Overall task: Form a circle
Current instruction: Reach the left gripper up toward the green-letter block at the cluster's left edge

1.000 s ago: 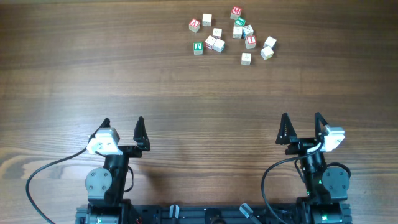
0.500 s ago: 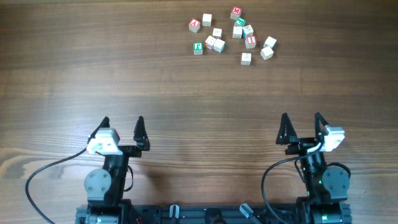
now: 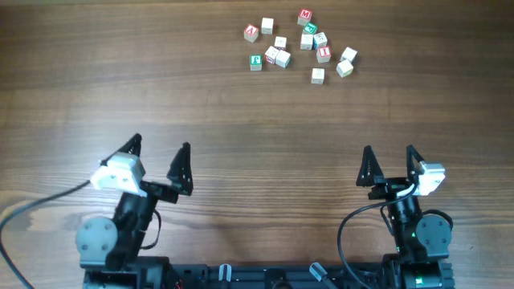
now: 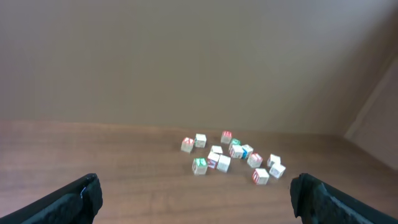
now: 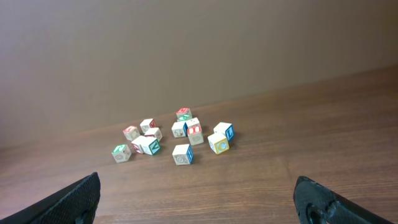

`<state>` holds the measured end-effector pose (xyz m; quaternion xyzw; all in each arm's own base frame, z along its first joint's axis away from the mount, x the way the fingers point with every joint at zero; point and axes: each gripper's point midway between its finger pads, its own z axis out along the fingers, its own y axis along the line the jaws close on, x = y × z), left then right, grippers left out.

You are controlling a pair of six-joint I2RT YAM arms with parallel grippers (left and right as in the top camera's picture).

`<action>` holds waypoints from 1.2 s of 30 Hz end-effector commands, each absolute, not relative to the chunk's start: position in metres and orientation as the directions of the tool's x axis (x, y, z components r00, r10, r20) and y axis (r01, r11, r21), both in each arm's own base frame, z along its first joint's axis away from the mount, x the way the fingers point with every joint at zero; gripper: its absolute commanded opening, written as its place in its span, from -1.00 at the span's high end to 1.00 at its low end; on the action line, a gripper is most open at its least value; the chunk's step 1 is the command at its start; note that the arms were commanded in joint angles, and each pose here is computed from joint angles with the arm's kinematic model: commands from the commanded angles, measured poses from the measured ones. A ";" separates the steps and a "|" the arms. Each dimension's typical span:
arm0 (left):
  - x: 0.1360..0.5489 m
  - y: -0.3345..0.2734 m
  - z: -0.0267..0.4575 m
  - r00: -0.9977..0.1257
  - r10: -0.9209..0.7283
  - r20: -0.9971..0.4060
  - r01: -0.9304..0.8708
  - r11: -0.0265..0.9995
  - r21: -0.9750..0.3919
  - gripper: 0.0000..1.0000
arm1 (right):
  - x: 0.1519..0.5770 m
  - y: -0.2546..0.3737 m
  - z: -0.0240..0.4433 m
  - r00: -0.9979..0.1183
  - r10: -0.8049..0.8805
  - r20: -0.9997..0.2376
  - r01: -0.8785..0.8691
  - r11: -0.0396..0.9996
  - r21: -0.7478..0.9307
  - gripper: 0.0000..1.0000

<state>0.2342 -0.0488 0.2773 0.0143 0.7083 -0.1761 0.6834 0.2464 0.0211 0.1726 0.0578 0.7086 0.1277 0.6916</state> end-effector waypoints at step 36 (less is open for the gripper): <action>0.363 -0.131 0.268 -0.724 -0.216 -0.655 0.234 0.817 -0.527 -0.99 | 0.246 0.022 0.173 -0.036 0.260 -0.965 -0.101 0.960 0.263 -0.99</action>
